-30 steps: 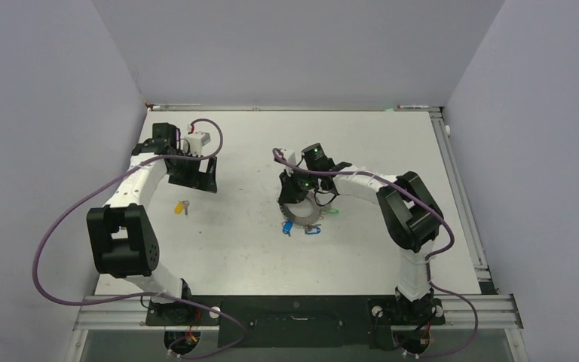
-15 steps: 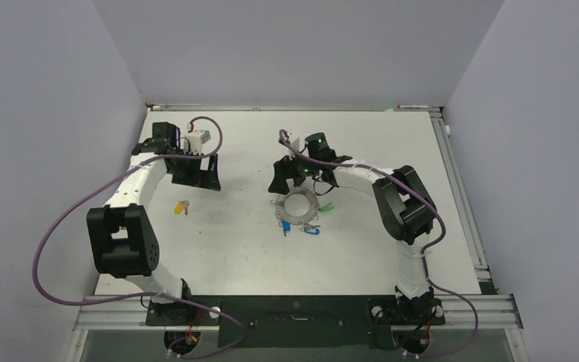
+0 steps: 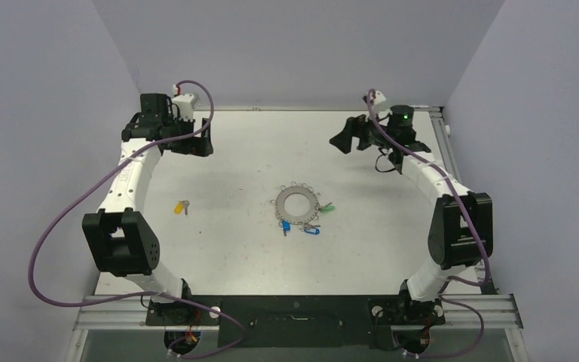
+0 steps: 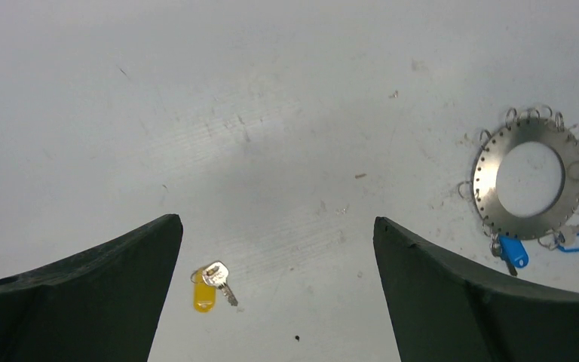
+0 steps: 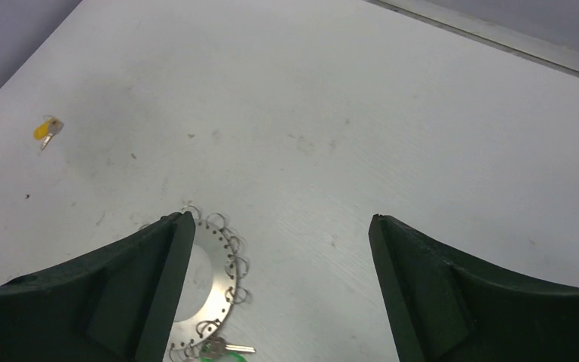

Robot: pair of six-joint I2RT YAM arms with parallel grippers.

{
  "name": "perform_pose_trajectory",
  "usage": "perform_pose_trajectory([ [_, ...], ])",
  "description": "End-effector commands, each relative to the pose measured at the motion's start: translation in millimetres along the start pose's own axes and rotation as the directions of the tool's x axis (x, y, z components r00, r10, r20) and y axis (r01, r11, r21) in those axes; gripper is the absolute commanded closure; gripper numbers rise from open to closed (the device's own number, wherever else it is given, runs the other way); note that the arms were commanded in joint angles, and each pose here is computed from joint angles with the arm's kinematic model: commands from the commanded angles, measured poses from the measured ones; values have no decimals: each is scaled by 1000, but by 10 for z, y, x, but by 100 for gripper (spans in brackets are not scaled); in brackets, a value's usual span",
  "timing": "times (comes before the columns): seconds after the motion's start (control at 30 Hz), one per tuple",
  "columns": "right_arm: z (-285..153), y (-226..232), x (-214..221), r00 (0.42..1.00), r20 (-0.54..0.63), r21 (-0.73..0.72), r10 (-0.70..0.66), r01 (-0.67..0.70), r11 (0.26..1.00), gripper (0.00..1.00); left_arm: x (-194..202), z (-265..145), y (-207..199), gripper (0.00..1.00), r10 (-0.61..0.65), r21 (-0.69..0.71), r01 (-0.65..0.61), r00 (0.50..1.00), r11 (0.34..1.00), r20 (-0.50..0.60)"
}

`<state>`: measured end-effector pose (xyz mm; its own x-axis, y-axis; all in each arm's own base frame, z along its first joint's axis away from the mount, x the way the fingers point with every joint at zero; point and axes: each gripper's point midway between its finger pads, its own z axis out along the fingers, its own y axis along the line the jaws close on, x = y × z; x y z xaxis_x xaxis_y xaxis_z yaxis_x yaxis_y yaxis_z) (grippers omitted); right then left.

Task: Remove the keys from the keyring

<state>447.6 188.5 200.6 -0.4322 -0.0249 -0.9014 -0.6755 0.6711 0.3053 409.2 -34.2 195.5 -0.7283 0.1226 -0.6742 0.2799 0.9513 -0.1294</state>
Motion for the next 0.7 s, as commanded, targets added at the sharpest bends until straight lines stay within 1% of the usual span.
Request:
perform_pose_trajectory([
  [0.0,-532,-462,-85,999,39,149,0,-6,989,10,-478,-36,237,4,-41,-114,56,992,992,123],
  [0.03,-588,-520,-9,1000,22,175,15,-19,984,10,-478,4,261,4,-47,-119,62,991,991,122],
  [0.07,-760,-748,56,999,26,246,43,-48,968,10,-499,42,290,4,-62,-126,79,989,989,133],
  [0.13,-958,-979,190,996,30,333,83,-88,939,10,-454,136,313,4,-71,-122,87,989,989,128],
  [0.27,-1181,-1135,475,993,22,395,114,-113,912,10,-291,294,333,4,-101,-111,114,989,987,108],
  [0.33,-1208,-1152,544,996,23,415,90,-91,905,10,-189,350,335,4,-112,-109,123,989,986,98],
  [0.47,-1185,-1115,707,995,25,402,101,-103,910,10,-35,413,334,4,-131,-112,140,988,984,84],
  [0.53,-1159,-1118,744,993,21,392,116,-115,913,10,2,417,304,4,-159,-100,168,983,981,90],
  [0.67,-1124,-1086,751,992,28,371,126,-127,920,10,41,394,309,4,-159,-103,169,983,980,92],
])
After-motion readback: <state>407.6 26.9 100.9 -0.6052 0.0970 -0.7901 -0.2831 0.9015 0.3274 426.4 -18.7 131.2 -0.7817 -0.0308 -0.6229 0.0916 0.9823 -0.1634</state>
